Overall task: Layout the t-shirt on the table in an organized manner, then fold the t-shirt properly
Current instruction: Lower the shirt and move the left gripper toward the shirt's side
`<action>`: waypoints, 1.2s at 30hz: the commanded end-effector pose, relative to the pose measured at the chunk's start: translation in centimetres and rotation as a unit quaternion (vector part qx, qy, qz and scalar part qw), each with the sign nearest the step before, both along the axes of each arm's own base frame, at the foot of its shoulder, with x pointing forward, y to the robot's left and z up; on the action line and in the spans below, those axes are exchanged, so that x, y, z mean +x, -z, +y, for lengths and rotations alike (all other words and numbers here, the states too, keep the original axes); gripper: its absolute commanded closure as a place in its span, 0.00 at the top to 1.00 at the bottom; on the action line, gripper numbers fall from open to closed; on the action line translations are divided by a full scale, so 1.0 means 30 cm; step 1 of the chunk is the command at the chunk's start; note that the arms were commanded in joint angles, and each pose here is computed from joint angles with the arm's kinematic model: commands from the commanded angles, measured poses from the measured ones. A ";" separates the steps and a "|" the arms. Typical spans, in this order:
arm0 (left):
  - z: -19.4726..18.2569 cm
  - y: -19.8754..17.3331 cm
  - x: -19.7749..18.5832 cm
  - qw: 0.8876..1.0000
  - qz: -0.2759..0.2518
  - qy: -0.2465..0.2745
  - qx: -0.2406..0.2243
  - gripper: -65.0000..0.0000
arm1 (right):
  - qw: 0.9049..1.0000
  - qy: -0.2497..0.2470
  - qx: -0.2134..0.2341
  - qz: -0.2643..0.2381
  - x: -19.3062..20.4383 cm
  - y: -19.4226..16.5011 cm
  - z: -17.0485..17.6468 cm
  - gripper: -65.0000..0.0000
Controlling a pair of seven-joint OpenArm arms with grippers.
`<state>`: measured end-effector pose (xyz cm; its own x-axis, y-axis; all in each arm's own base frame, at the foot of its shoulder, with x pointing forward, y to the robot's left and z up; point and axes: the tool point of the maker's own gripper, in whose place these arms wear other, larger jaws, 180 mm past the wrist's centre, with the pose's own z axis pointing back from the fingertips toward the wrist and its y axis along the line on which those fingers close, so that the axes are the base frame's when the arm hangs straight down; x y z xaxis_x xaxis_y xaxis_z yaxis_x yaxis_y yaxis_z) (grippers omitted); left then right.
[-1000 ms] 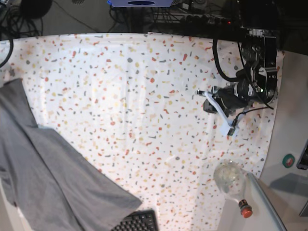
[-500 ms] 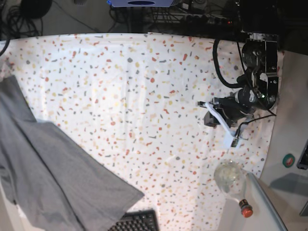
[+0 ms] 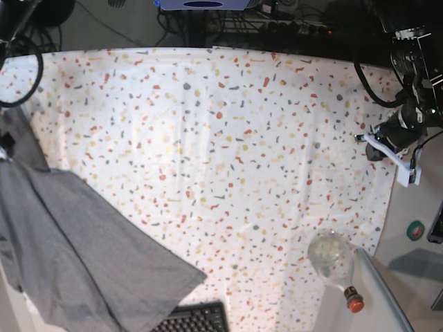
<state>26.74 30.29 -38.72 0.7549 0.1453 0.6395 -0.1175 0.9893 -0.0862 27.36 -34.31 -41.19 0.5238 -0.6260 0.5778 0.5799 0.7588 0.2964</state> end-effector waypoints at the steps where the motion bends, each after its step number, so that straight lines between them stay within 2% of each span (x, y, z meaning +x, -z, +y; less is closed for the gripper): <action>1: 0.029 -0.035 0.009 1.000 -0.017 -0.003 0.010 0.00 | 0.998 -0.050 -0.012 -0.044 0.139 -0.086 0.063 0.32; 4: 0.042 -0.025 -0.021 1.000 -0.010 -0.008 0.013 0.00 | 0.985 -0.165 -0.037 -0.043 0.367 -0.076 0.238 0.13; 5: 0.043 -0.022 -0.029 1.000 -0.008 -0.008 0.013 0.00 | 0.981 -0.188 -0.044 -0.035 0.427 -0.051 0.272 0.07; 6: 0.043 -0.018 -0.038 1.000 -0.005 -0.009 0.013 0.00 | 0.980 -0.191 -0.051 -0.026 0.471 -0.021 0.274 0.00; 12: 0.046 0.019 -0.096 1.000 0.017 -0.010 0.014 0.00 | 0.987 -0.147 -0.066 -0.008 0.597 0.070 0.232 0.00; 17: 0.047 0.030 -0.110 1.000 0.023 -0.010 0.013 0.00 | 0.980 -0.183 -0.076 0.012 0.599 0.127 0.326 0.00; 21: 0.041 0.024 -0.100 1.000 0.019 -0.007 0.013 0.00 | 0.974 -0.211 -0.088 0.008 0.601 0.153 0.404 0.00; 27: 0.044 0.024 -0.102 1.000 0.019 -0.009 0.013 0.00 | 0.971 -0.207 -0.116 0.037 0.516 0.271 0.387 0.00; 31: 0.047 0.034 -0.111 1.000 0.024 -0.010 0.013 0.00 | 0.958 -0.255 -0.103 0.085 0.441 0.343 0.485 0.00; 33: 0.052 0.031 -0.110 1.000 0.024 -0.010 0.015 0.00 | 0.944 -0.305 -0.082 0.099 0.391 0.372 0.601 0.00; 36: 0.068 0.015 -0.103 0.999 0.023 -0.003 0.026 0.00 | 0.919 -0.381 -0.048 0.088 0.311 0.369 0.796 0.00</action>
<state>22.69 31.86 -40.47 0.8088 0.1371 0.5718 -0.1382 0.9895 -0.0417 39.59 -12.43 -50.31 0.8030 -0.0048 0.5959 -0.0701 0.9923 0.1024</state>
